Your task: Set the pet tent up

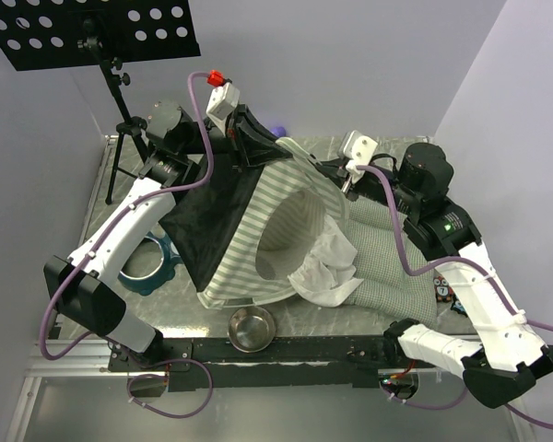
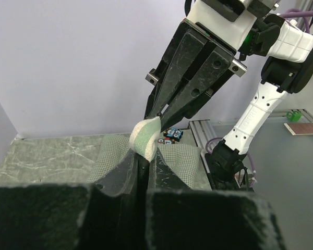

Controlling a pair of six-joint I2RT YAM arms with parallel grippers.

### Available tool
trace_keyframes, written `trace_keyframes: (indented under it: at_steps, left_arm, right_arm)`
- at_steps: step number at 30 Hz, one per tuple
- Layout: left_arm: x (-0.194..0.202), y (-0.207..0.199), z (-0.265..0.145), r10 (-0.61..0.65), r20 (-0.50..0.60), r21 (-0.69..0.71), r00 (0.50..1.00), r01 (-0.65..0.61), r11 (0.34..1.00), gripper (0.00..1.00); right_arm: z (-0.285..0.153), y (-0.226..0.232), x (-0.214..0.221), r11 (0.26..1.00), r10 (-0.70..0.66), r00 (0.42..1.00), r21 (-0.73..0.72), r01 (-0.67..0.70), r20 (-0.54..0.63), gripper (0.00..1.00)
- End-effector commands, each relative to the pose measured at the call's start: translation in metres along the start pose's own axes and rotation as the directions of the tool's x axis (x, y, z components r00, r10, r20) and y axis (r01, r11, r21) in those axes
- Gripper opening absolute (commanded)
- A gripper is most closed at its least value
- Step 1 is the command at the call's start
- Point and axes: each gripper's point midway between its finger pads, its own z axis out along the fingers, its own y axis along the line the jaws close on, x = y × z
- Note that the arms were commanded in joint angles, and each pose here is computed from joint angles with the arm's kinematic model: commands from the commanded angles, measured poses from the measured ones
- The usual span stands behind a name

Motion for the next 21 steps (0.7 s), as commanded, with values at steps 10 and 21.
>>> trace_keyframes:
  at_steps: [10,21]
  left_arm:
    - [-0.0826,-0.0242,-0.0083,0.265,0.147,-0.043,0.953,-0.262,0.964,0.01]
    - [-0.0811,-0.0263,-0.0088,0.269,0.138,-0.024,0.953,-0.268,0.963,0.01]
  right_arm:
    - [-0.0105,0.0369,0.0974,0.988,0.107,0.936,-0.072,-0.138,-0.335,0.00]
    - [-0.0085,0.0380,0.0984,0.986,0.114,0.932,-0.076,-0.148,-0.344,0.00]
